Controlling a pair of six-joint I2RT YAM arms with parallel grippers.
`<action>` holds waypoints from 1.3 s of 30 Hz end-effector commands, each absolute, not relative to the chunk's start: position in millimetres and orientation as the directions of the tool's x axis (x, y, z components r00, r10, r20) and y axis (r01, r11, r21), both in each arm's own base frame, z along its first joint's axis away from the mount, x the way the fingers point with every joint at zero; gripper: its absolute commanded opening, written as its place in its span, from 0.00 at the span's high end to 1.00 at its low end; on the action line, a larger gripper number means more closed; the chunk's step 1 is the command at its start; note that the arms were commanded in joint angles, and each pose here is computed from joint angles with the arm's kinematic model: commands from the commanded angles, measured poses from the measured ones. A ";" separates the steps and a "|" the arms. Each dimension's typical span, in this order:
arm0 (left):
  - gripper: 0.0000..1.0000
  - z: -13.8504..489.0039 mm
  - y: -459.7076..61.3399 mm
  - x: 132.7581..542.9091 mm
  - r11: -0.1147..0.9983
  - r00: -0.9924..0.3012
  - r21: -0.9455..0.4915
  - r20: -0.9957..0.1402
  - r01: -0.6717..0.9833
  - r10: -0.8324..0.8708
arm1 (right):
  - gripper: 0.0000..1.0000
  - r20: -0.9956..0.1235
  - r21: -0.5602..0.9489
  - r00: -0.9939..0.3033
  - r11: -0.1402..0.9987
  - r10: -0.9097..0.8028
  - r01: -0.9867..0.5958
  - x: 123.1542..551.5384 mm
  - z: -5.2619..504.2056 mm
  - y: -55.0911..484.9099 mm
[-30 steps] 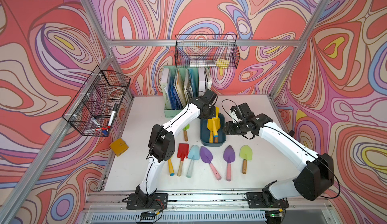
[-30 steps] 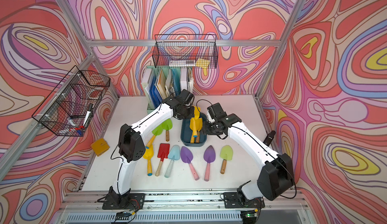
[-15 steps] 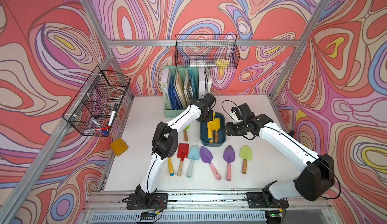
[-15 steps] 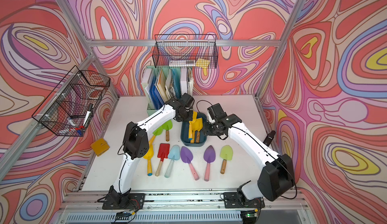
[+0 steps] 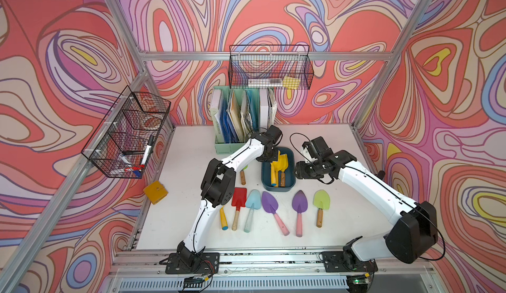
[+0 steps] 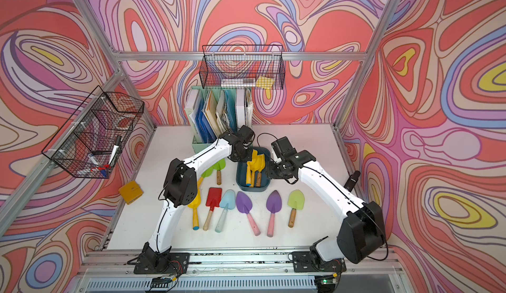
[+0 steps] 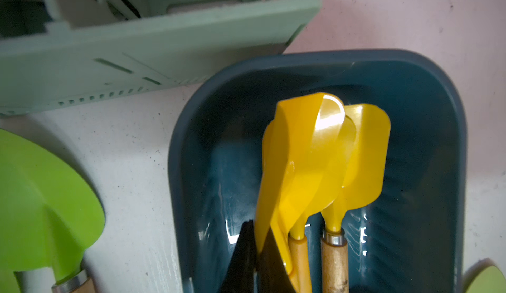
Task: Put the shovel into the storage box
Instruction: Place the shovel in the storage box.
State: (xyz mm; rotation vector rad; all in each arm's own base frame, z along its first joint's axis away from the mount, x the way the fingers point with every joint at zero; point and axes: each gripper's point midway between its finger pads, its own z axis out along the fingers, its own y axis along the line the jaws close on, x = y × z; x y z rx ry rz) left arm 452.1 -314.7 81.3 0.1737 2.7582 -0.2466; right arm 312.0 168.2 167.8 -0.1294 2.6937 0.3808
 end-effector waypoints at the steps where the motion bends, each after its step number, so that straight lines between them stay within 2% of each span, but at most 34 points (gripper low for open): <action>1: 1.00 61.7 -314.5 451.8 0.980 -0.933 -0.132 -0.345 0.151 0.097 | 0.49 -0.425 0.232 -0.904 0.960 -0.044 -0.156 310.3 167.8 167.0; 27: 1.00 31.7 -315.6 448.9 0.983 -0.951 -0.128 -0.296 0.134 0.091 | 0.49 -0.411 0.230 -0.910 0.960 -0.054 -0.161 311.5 160.7 168.7; 33: 0.92 24.5 -313.9 447.1 0.984 -0.955 -0.118 -0.281 0.130 0.093 | 0.49 -0.411 0.229 -0.910 0.960 -0.055 -0.161 310.7 159.4 168.5; 39: 0.79 23.7 -313.0 446.9 0.985 -0.956 -0.114 -0.279 0.126 0.090 | 0.49 -0.412 0.229 -0.909 0.960 -0.055 -0.162 310.3 159.9 167.8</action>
